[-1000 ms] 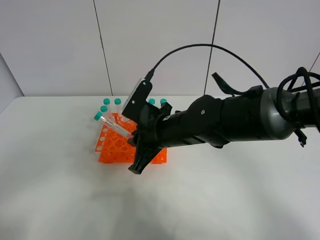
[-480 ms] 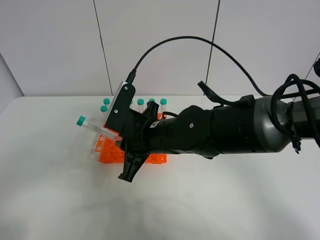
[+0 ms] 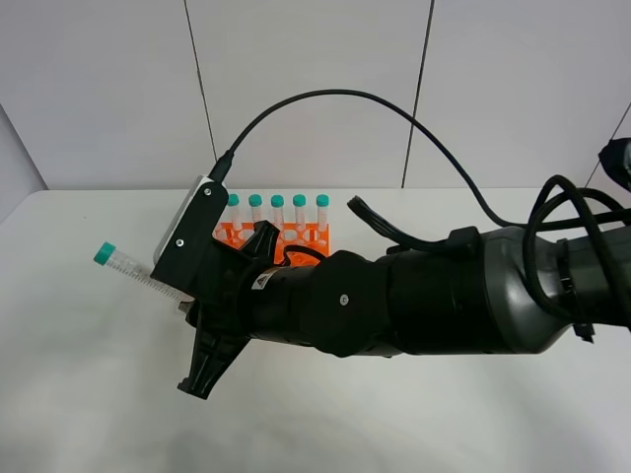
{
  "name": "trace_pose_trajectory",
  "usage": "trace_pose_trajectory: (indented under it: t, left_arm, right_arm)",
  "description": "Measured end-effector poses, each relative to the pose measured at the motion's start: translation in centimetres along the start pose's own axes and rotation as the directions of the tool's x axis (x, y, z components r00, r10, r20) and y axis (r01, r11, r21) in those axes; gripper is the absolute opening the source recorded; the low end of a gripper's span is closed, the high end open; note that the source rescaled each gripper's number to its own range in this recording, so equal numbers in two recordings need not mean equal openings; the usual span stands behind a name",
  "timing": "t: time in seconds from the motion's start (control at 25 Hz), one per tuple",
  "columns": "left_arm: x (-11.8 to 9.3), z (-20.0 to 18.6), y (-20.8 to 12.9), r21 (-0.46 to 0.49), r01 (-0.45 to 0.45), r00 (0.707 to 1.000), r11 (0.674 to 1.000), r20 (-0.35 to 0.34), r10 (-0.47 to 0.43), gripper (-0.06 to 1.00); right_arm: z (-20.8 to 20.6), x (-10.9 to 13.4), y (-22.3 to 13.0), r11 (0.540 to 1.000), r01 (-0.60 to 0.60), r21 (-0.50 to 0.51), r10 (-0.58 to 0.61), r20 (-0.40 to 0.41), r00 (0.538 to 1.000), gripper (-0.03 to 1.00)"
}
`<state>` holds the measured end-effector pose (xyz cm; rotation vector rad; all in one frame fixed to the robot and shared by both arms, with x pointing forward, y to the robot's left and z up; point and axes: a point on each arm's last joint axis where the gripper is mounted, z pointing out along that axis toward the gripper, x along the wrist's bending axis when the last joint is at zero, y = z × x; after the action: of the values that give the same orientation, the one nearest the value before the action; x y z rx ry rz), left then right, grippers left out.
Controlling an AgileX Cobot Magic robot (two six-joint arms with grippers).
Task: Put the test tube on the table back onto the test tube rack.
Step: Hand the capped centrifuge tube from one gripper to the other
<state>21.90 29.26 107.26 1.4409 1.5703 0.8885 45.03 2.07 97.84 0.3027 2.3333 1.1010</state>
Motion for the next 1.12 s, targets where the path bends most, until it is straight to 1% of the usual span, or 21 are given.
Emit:
trace_pose_trajectory:
  t: [0.12,0.24,0.4,0.44,0.52,0.68,0.8,0.92,1.12]
  left_arm:
    - [0.0,0.0,0.0,0.0,0.0,1.0,1.0,0.0,0.0,1.0]
    - [0.0,0.0,0.0,0.0,0.0,1.0,1.0,0.0,0.0,1.0]
    - [0.0,0.0,0.0,0.0,0.0,1.0,1.0,0.0,0.0,1.0]
    - [0.0,0.0,0.0,0.0,0.0,1.0,1.0,0.0,0.0,1.0]
    - [0.0,0.0,0.0,0.0,0.0,1.0,1.0,0.0,0.0,1.0]
    - [0.0,0.0,0.0,0.0,0.0,1.0,1.0,0.0,0.0,1.0]
    - [0.0,0.0,0.0,0.0,0.0,1.0,1.0,0.0,0.0,1.0]
    - [0.0,0.0,0.0,0.0,0.0,1.0,1.0,0.0,0.0,1.0]
    - [0.0,0.0,0.0,0.0,0.0,1.0,1.0,0.0,0.0,1.0]
  right_arm:
    - [0.0,-0.2,0.2,0.996,-0.083,-0.026,0.083,0.022,0.996,0.0]
    - [0.0,-0.1,0.6,0.993,-0.101,-0.061,0.102,0.019,0.995,0.0]
    - [-0.2,-0.1,1.6,0.978,-0.119,-0.173,0.125,0.022,0.992,0.0]
    - [-0.3,0.1,1.9,0.972,-0.12,-0.203,0.125,0.011,0.992,0.0]
    - [-0.4,0.8,2.4,0.961,-0.124,-0.247,0.117,-0.045,0.992,0.0]
    - [-0.6,1.8,2.7,0.948,-0.175,-0.266,0.135,-0.162,0.977,0.0]
    - [-0.7,2.2,2.9,0.94,-0.199,-0.278,0.139,-0.22,0.966,0.0]
    - [-0.8,2.4,3.0,0.938,-0.201,-0.284,0.133,-0.242,0.961,0.0]
    - [-0.7,2.0,2.9,0.935,-0.202,-0.291,0.134,-0.237,0.962,0.0]
